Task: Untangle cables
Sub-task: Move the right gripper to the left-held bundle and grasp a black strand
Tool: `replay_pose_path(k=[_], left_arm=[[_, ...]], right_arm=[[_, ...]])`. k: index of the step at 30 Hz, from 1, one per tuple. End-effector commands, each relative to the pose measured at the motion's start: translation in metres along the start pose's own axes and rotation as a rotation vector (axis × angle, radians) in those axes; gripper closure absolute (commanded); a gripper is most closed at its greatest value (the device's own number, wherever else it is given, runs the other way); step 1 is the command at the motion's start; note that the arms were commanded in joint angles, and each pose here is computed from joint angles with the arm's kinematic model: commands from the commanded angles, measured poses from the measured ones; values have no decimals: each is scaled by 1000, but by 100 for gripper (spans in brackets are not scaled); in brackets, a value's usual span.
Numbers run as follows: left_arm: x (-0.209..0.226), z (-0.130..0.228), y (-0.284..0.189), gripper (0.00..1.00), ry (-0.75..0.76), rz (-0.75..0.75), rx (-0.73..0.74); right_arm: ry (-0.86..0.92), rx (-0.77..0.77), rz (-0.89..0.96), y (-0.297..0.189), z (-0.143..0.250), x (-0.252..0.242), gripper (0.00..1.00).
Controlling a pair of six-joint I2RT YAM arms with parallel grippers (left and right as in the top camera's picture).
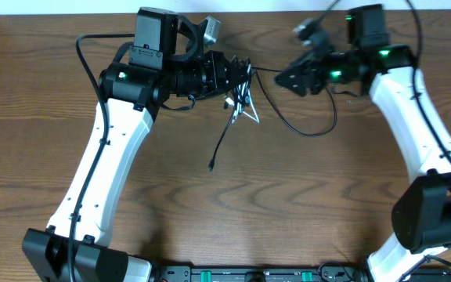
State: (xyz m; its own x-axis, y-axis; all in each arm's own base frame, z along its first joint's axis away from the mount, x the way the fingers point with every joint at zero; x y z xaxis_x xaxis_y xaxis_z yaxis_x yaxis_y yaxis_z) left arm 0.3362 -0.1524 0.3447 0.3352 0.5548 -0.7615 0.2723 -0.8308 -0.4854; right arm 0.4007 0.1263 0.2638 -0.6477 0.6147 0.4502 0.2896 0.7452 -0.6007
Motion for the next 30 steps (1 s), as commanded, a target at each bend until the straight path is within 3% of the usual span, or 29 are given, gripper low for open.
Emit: replay_pose_path(k=[1, 6, 11, 21, 28, 30], left_arm=[[-14, 0, -7, 92, 3, 92, 16], [-15, 1, -7, 92, 3, 102, 21], [-15, 1, -7, 92, 3, 102, 21], [-15, 1, -7, 92, 3, 102, 20], [-15, 1, -8, 92, 7, 101, 19], [-15, 0, -7, 92, 9, 99, 17]], right_arm=[[-106, 1, 41, 14, -8, 13, 36], [-245, 17, 138, 28, -12, 22, 35], [-376, 35, 113, 35, -11, 32, 33], [-451, 39, 90, 53, -11, 34, 33], [-452, 40, 80, 70, -8, 23, 38], [-463, 24, 84, 71, -11, 23, 44]])
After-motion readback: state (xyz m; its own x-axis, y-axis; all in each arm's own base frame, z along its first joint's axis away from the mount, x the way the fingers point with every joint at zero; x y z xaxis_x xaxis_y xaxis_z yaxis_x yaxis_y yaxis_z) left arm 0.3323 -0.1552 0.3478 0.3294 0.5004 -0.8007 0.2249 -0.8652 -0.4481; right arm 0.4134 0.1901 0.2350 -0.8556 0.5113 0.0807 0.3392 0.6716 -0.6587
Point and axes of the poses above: each gripper's point midway between its finger pads, its own y axis out along the fingers, its own x axis along the line the jaws close on, z = x × y, the point moved 9 cm from there along -y, back along the fingers, and after that the axes turned 7 degrees about y, right-handed, at the moved point
